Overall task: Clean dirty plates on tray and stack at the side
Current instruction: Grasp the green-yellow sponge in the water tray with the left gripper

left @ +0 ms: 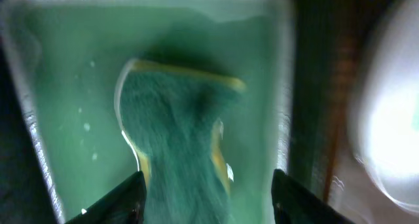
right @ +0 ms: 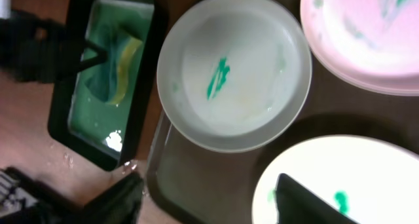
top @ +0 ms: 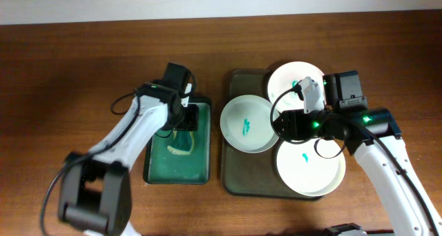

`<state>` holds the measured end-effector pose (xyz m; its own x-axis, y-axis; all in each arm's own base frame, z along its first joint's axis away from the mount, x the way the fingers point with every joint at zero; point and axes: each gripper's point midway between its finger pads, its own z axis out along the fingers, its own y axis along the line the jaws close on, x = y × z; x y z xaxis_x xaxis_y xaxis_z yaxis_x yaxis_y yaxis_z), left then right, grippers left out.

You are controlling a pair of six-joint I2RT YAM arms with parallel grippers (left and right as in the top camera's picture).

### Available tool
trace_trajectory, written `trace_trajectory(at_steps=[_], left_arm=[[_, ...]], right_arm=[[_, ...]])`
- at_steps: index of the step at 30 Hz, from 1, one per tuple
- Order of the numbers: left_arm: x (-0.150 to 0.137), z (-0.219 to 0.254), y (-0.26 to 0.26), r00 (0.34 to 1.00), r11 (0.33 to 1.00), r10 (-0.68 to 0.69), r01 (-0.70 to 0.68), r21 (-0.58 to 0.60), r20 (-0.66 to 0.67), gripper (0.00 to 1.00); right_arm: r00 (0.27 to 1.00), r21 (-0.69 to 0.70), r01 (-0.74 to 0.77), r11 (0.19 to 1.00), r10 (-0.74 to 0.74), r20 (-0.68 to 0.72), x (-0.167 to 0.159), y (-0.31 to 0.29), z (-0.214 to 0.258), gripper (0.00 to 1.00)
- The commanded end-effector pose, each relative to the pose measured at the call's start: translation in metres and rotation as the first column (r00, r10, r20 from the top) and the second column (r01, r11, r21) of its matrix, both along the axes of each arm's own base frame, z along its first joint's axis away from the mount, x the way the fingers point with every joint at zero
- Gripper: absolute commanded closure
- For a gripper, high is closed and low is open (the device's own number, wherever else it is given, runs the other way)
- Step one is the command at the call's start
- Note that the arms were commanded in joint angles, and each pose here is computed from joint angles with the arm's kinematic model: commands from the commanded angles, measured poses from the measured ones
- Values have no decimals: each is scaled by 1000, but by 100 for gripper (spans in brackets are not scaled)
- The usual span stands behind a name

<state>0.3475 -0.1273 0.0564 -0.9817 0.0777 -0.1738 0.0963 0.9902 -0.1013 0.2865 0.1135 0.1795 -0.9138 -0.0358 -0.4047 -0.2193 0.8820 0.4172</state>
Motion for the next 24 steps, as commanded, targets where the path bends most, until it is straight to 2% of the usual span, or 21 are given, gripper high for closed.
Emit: trace_trajectory(at_steps=[1, 2, 5, 6, 8, 9, 10, 11, 12, 13, 14, 17, 21, 23, 24], left_arm=[[19, -35, 16, 995, 992, 103, -102, 68, -12, 53], [24, -43, 15, 994, 993, 106, -105, 59, -12, 61], [29, -54, 12, 995, 993, 104, -103, 55, -7, 96], [30, -56, 12, 995, 993, 103, -103, 53, -9, 100], [28, -47, 10, 996, 995, 86, -85, 46, -21, 100], [29, -39, 10, 996, 995, 86, -85, 47, -22, 100], [30, -28, 9, 996, 995, 85, -84, 45, -25, 99], [28, -15, 7, 996, 996, 84, -82, 38, -37, 87], [25, -6, 6, 995, 996, 81, -79, 29, -53, 70], [21, 2, 5, 994, 997, 79, -78, 25, -69, 59], [14, 6, 6, 992, 997, 78, -76, 24, -96, 47], [-2, 3, 12, 985, 996, 79, -71, 59, -151, 48], [-24, -18, 10, 974, 996, 74, -62, 59, -215, 63], [-35, -35, 8, 972, 997, 64, -51, 62, -228, 76], [-37, -42, 7, 973, 997, 57, -44, 60, -224, 79]], right_arm=[[1000, 12, 10, 1000, -10, 5, -4, -1, 9, 43], [1000, 11, 10, 1000, -10, 4, -7, -1, 10, 46], [1000, 11, 10, 1000, -10, 1, -9, -2, 11, 54], [1000, 11, 9, 1000, -9, 0, -9, -2, 11, 54], [1000, 11, 9, 1000, -9, 0, -9, -2, 11, 53], [1000, 7, 2, 1000, -2, 1, -10, -2, 11, 25], [1000, 4, 1, 1000, -1, 4, -9, -2, 11, 2], [1000, 4, 2, 1000, -2, 7, -9, -2, 11, 9], [1000, 3, 3, 1000, -3, 8, -9, -2, 11, 39], [1000, -2, 5, 1000, -5, 8, -8, -3, 10, 50], [999, -43, 44, 998, -43, 4, -6, -11, 7, 51], [987, -99, 155, 983, -158, -27, -5, -27, 0, 58], [983, -105, 171, 980, -176, -41, -4, -28, -3, 59], [977, -108, 194, 975, -202, -65, -3, -29, -8, 58], [974, -113, 204, 972, -214, -77, -2, -30, -11, 59]])
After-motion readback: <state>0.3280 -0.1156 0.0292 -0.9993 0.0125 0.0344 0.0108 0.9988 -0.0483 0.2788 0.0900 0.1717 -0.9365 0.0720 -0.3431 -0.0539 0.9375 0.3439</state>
